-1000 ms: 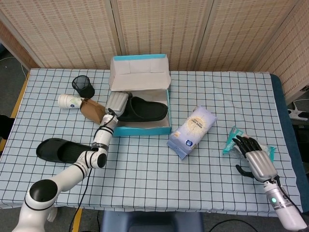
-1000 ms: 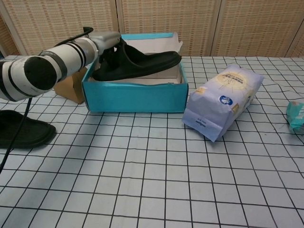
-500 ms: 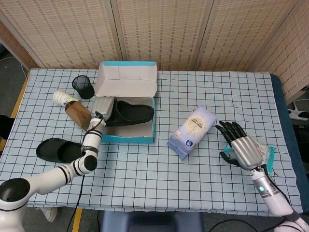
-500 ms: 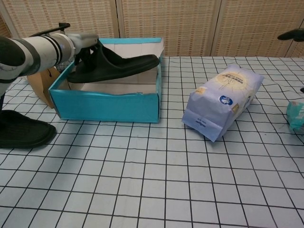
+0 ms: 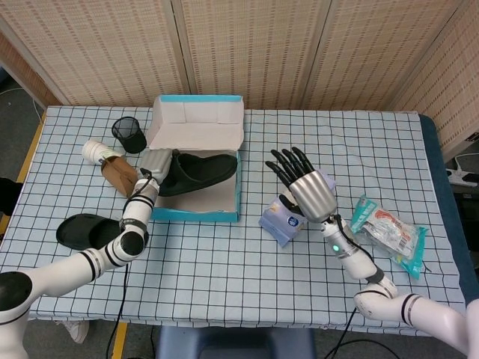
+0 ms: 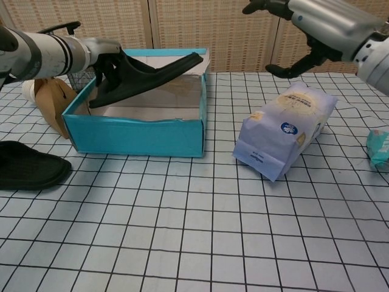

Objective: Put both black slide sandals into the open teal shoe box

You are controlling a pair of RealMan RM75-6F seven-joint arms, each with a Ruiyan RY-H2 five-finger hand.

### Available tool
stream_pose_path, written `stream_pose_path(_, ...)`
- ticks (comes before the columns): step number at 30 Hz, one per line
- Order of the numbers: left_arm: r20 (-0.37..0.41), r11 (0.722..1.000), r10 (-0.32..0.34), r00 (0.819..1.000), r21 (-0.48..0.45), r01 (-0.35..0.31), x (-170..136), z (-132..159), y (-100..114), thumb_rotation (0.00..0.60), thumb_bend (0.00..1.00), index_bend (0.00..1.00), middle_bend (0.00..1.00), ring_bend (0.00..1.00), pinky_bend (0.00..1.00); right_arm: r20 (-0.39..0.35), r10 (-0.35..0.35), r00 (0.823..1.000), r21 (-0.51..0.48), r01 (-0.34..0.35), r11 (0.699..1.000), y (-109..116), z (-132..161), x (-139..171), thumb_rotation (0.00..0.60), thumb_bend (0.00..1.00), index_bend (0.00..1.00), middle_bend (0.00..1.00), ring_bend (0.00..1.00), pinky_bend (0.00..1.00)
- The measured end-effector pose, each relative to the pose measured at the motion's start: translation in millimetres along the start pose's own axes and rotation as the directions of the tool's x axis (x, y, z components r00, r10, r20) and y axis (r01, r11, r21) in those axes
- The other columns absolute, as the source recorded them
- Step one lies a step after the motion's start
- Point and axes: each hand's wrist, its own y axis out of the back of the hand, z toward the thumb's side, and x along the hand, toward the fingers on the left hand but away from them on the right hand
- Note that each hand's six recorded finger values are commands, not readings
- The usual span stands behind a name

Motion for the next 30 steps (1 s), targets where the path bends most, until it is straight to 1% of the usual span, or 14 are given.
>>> stream_pose_path(5,0.002,1.000,-0.014,1.000,0.021,0.013,1,0,-2,0.600,0.51,0.57,0.69,0.59,0.60,-0.047,0.008,0.999,0.060,-0.005,0.998,-14,21,-30,0.600,0.25,0.15,0.00,0.00,0.00)
stream_pose_path(9,-0.002,1.000,-0.016,1.000,0.023,0.016,3,-1,-3,0.600,0.51,0.57,0.69,0.59,0.61,-0.069,0.007,0.998,0.096,0.000,0.995,-21,33,-47,0.600,0.25,0.16,0.00,0.00,0.00)
stream_pose_path(11,-0.007,1.000,-0.016,1.000,0.022,0.016,5,-2,-2,0.600,0.51,0.57,0.69,0.59,0.61,-0.079,0.023,0.997,0.116,-0.014,0.993,-28,38,-54,0.600,0.25,0.16,0.00,0.00,0.00)
stream_pose_path(17,-0.015,1.000,-0.019,1.000,0.012,0.019,7,-7,2,0.600,0.51,0.57,0.69,0.59,0.60,-0.099,0.065,0.993,0.158,-0.049,0.986,-45,48,-67,0.600,0.25,0.17,0.00,0.00,0.00)
stream_pose_path(24,-0.014,0.999,-0.035,0.999,0.000,0.035,6,-7,0,0.600,0.51,0.57,0.69,0.59,0.61,-0.101,0.065,0.993,0.203,-0.043,0.978,-58,57,-78,0.600,0.25,0.18,0.00,0.00,0.00)
stream_pose_path(27,-0.009,0.999,-0.039,0.999,0.002,0.039,5,-6,-1,0.600,0.51,0.57,0.69,0.59,0.61,-0.099,0.057,0.993,0.194,-0.037,0.980,-61,64,-85,0.600,0.25,0.22,0.00,0.00,0.00)
stream_pose_path(30,-0.002,0.999,-0.043,0.999,0.002,0.043,3,-4,-1,0.600,0.51,0.57,0.69,0.59,0.61,-0.095,0.048,0.994,0.201,-0.028,0.979,-64,69,-90,0.600,0.25,0.32,0.00,0.00,0.00)
